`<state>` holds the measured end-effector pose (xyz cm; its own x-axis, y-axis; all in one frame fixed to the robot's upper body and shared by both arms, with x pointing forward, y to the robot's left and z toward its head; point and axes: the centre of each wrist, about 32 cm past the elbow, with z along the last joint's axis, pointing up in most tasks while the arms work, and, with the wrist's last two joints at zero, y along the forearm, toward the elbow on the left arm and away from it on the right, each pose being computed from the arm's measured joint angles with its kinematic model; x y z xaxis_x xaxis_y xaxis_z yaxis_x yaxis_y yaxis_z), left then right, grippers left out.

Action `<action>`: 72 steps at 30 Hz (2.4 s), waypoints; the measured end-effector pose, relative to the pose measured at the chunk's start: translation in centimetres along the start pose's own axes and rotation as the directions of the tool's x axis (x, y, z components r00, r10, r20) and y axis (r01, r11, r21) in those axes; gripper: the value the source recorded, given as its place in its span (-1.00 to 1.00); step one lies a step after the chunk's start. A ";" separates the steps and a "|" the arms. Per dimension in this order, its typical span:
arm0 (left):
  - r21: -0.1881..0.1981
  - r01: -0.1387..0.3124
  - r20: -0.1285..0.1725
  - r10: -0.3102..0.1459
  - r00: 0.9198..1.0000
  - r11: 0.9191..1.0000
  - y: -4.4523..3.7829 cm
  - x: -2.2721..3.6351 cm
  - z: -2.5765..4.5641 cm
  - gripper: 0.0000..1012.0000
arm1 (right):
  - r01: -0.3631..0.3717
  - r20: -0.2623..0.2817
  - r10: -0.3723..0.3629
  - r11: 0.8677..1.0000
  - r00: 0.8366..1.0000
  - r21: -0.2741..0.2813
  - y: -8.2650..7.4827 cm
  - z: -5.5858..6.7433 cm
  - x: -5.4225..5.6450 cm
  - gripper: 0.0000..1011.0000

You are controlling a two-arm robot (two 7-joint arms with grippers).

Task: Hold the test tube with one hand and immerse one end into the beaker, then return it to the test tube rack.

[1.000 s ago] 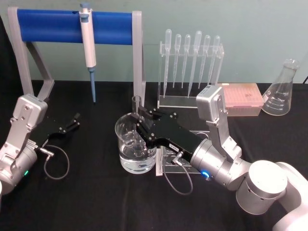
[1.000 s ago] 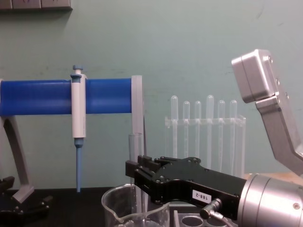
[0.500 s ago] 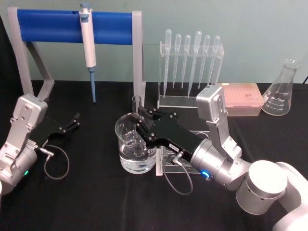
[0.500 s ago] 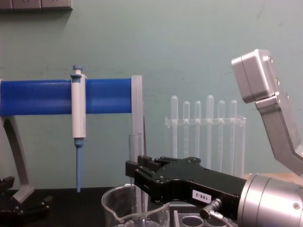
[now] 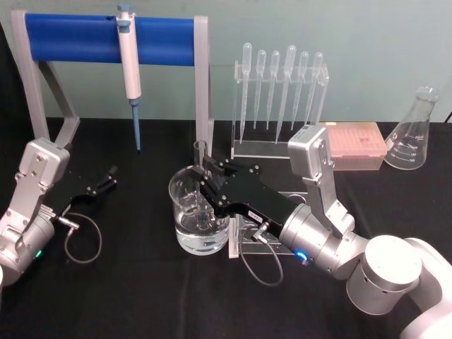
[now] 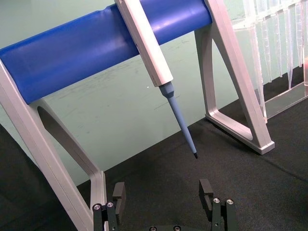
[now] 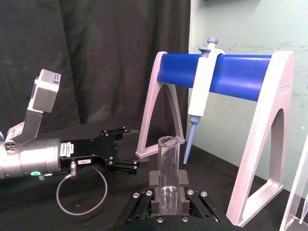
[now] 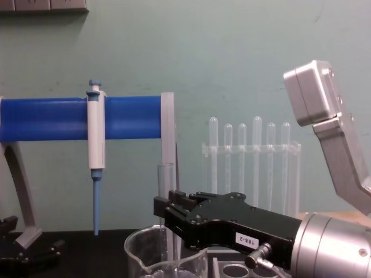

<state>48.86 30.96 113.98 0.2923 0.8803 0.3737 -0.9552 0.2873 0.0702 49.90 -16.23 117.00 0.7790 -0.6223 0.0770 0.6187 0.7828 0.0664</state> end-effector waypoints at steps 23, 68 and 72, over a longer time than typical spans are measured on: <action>0.000 0.000 0.000 0.000 1.000 1.000 0.00 0.00 0.00 0.98 | 0.000 0.000 0.000 1.000 1.000 0.000 0.0 0.0 0.0 -0.56; 0.000 0.000 0.000 0.000 1.000 1.000 0.00 0.00 0.00 0.98 | 0.000 0.000 0.000 1.000 1.000 0.000 0.0 0.0 0.0 -0.56; 0.000 0.000 0.000 0.000 1.000 1.000 0.00 0.00 0.00 0.98 | 0.000 0.001 0.000 1.000 1.000 0.002 0.0 0.1 0.0 -0.56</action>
<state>48.86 30.97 113.98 0.2923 0.8803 0.3737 -0.9552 0.2874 0.0703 49.88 -16.23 117.07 0.7788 -0.6224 0.0784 0.6186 0.7827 0.0682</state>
